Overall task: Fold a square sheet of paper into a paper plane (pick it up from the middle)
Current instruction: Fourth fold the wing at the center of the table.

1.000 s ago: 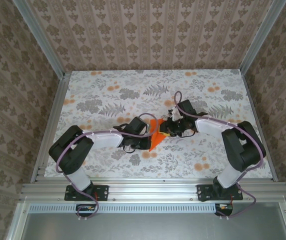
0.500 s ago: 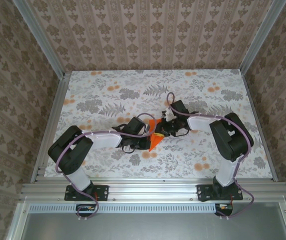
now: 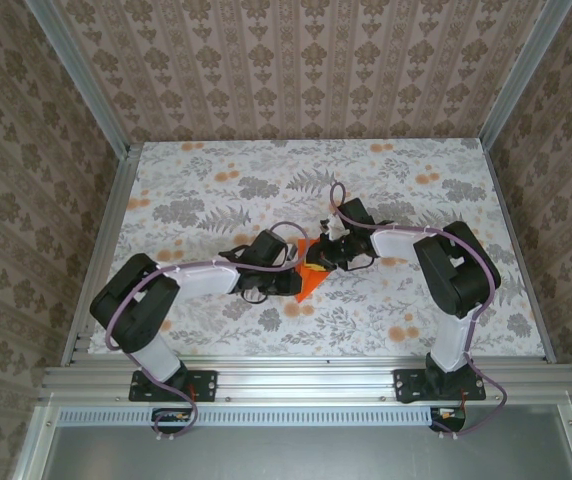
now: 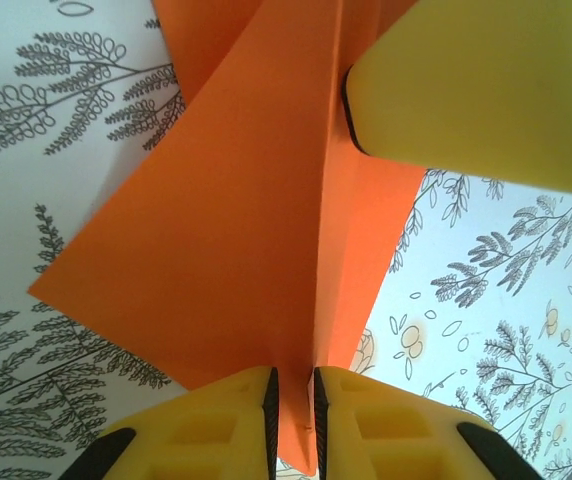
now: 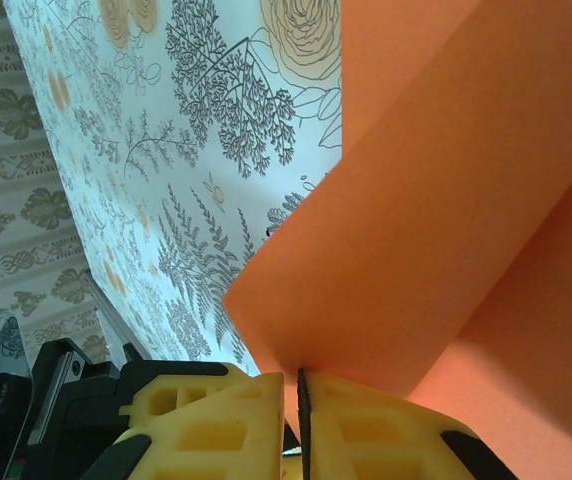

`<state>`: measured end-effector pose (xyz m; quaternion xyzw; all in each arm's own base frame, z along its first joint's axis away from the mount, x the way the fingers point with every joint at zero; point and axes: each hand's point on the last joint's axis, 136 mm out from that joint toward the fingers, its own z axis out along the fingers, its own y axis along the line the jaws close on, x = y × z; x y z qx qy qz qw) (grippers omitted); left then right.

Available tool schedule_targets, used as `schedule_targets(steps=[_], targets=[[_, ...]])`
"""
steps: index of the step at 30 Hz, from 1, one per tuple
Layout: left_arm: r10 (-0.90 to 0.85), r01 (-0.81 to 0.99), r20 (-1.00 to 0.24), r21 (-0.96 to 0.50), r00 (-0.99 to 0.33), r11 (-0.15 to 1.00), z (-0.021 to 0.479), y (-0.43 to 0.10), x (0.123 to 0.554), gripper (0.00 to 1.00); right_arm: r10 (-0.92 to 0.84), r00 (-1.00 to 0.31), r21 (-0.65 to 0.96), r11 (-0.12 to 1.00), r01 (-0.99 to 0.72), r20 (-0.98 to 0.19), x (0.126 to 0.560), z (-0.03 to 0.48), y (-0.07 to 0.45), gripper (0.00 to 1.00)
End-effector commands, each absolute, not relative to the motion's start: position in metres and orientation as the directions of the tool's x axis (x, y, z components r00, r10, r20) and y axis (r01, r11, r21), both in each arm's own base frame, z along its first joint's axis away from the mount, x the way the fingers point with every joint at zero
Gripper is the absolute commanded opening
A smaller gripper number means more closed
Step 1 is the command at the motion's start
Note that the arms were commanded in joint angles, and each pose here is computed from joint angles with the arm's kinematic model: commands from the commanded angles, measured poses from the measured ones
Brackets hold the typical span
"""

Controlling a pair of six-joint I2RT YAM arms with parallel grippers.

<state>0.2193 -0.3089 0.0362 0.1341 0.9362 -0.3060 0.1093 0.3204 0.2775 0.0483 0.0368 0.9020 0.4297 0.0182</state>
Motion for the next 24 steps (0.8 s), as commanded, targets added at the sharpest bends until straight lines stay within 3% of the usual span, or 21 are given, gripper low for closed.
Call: schedule_targets(steps=[1, 18, 24], targets=[[0.173, 0.321, -0.297, -0.574, -0.939, 0.754, 0.049, -0.313, 0.223, 0.20, 0.062, -0.998, 0.790, 0.612, 0.044, 0.008, 0.321, 0.051, 0.284, 0.14], [0.207, 0.335, -0.279, -0.573, -0.938, 0.748, 0.045, -0.328, 0.230, 0.26, 0.058, -0.998, 0.791, 0.611, 0.034, -0.002, 0.316, 0.058, 0.282, 0.17], [0.214, 0.337, -0.276, -0.556, -0.937, 0.760, 0.041, -0.328, 0.230, 0.14, 0.067, -0.998, 0.778, 0.628, 0.025, -0.022, 0.313, 0.063, 0.275, 0.20]])
